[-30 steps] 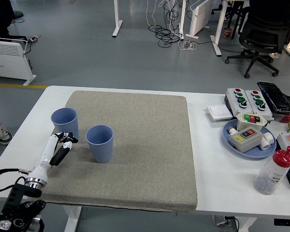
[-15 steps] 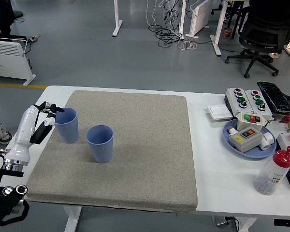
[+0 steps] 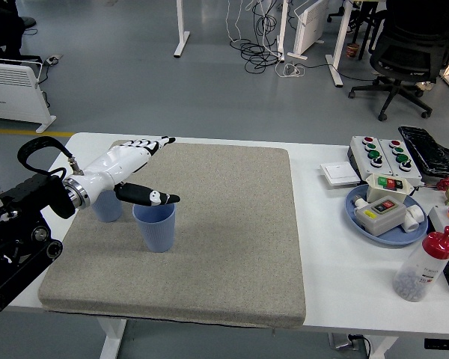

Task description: Push cup pick cup insert cup

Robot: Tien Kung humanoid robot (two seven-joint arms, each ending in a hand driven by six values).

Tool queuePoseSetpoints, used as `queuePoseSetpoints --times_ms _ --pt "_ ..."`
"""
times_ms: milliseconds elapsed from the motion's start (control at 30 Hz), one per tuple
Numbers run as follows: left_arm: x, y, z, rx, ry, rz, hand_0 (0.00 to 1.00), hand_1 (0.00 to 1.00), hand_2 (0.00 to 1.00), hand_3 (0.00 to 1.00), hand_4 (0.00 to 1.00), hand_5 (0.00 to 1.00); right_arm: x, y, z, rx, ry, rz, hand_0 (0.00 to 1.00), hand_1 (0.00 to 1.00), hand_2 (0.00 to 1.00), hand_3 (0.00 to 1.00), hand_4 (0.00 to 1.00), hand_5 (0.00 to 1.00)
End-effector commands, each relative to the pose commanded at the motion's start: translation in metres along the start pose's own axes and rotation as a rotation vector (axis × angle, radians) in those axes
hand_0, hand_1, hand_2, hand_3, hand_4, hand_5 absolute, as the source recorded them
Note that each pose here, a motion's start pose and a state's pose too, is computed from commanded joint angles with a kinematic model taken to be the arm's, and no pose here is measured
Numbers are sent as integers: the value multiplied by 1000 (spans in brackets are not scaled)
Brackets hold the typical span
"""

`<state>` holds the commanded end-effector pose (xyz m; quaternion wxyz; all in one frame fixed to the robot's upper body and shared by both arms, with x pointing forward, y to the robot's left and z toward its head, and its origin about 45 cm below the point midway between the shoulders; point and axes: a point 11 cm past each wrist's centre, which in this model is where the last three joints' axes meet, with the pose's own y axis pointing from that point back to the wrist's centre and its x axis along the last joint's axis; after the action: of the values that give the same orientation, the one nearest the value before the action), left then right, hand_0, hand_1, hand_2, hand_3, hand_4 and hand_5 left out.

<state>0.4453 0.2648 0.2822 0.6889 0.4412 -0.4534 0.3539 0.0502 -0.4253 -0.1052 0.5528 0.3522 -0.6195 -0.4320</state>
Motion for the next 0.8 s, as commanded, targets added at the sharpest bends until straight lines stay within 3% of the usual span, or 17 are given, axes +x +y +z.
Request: queuePoseSetpoints --times_ms 167,267,300,333,500,533,700,733,800 --pt "-24 -1 -3 61 -86 -228 922 958 998 998 959 544 1 0 2 -4 0 3 707 645 657 576 99 465" --pt "-29 0 -4 75 -110 -283 922 958 998 998 959 544 1 -1 3 -6 0 3 707 645 657 576 99 465" --pt "-30 0 -4 74 -116 -284 922 958 998 998 959 544 1 -1 4 -7 0 3 707 645 657 576 99 465" --pt "-30 -1 -3 73 -118 -285 852 928 998 998 921 468 1 -1 4 -8 1 3 708 645 657 576 100 465" --pt "-28 -4 -5 76 -151 -255 852 928 998 998 921 468 1 -1 5 -10 5 3 708 645 657 576 100 465" --pt "-27 -4 -5 75 -153 -252 746 874 970 962 819 326 1 -1 5 -10 5 3 708 645 657 576 100 466" --pt "-23 -5 -6 66 -158 -206 746 874 970 962 819 326 1 -1 4 -9 3 3 708 645 657 576 100 466" --pt "-22 -6 -6 65 -159 -200 562 755 873 864 745 259 1 -1 4 -9 3 3 708 645 657 576 100 465" --pt "-21 -6 -6 64 -163 -190 562 755 873 864 745 259 1 -1 4 -8 3 3 708 645 657 576 100 465"
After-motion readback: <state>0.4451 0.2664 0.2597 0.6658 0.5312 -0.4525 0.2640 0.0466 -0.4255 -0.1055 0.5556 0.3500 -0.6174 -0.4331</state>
